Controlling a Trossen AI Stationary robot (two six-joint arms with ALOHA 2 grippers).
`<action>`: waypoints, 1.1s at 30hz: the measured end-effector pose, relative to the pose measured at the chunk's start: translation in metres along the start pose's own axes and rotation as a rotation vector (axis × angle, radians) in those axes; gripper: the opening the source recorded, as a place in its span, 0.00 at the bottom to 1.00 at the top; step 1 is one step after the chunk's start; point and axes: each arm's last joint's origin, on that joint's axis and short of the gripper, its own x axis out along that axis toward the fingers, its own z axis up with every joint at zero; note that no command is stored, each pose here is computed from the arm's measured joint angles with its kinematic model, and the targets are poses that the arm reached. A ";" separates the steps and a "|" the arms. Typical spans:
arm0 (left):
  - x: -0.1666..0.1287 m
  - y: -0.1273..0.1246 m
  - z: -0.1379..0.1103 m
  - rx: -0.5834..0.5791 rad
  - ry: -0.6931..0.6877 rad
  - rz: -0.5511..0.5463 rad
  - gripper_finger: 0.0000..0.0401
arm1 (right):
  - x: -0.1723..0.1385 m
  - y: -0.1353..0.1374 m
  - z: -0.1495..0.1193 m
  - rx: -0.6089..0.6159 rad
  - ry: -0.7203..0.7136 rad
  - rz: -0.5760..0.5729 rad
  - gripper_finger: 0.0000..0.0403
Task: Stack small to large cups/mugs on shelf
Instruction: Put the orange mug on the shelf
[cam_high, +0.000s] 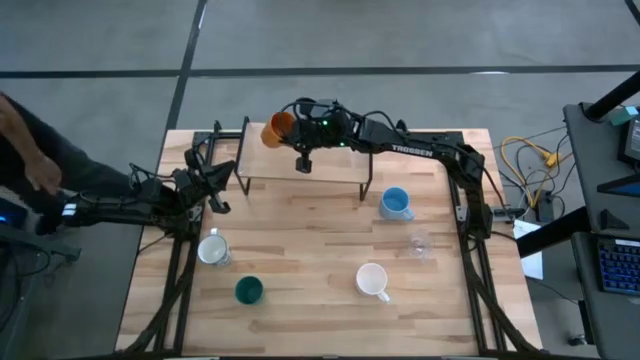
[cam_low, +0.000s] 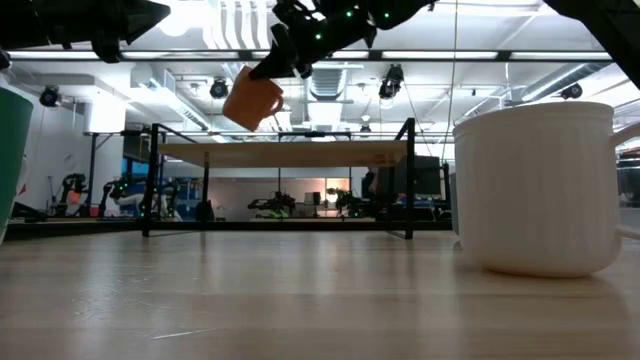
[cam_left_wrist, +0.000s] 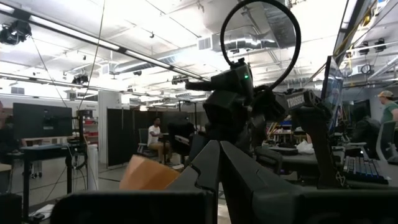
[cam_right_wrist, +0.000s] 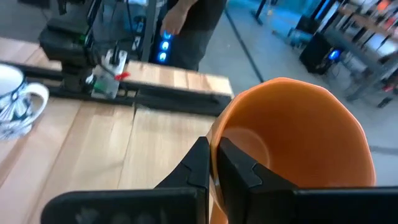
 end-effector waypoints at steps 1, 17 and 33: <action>0.000 0.000 0.000 0.000 0.000 0.000 0.00 | 0.001 -0.001 -0.001 -0.002 -0.016 -0.008 0.03; 0.000 0.000 0.000 0.001 0.001 0.000 0.00 | 0.008 0.002 -0.021 0.008 0.005 -0.007 0.03; 0.000 0.000 0.000 0.002 0.004 -0.001 0.00 | 0.008 0.003 -0.027 0.020 0.036 0.002 0.03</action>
